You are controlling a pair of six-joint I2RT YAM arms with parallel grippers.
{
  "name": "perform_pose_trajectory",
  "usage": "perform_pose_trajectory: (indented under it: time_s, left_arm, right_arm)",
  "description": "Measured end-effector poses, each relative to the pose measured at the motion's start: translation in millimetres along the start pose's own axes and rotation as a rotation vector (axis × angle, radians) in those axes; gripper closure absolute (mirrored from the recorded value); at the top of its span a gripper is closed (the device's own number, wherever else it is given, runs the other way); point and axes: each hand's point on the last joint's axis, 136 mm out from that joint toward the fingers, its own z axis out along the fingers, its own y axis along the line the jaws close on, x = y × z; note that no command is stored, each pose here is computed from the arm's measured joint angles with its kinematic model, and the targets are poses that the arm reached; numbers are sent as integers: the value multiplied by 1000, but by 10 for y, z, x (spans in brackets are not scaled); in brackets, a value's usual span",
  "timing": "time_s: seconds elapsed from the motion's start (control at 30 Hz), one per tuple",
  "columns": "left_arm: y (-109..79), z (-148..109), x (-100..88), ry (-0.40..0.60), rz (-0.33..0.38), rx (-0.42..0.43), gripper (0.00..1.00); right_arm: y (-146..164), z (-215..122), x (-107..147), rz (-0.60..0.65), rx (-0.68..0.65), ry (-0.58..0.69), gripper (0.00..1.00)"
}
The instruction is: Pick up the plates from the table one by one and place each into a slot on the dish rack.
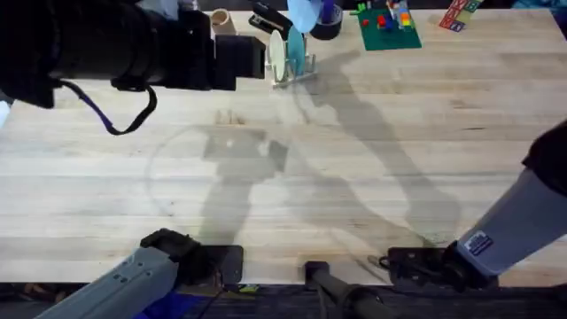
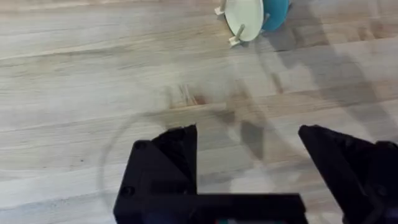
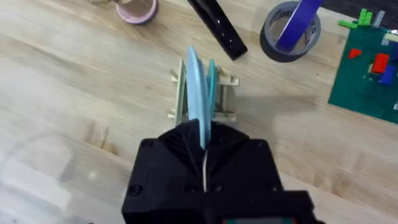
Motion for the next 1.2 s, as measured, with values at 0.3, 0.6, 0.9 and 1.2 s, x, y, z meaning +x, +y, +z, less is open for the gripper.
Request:
perform_pose_trajectory:
  time_s: [0.3,0.6,0.9,1.2]
  left_arm:
    - [1,0,5,2,0,0,6]
    - [1,0,5,2,0,0,6]
    - [1,0,5,2,0,0,6]
    - [1,0,5,2,0,0,6]
  right_arm:
    - [23,98,-49,18,5,-17,973]
    - [17,370,69,18,15,38,973]
    - [18,424,79,28,15,42,973]
    - [42,734,242,25,23,105,973]
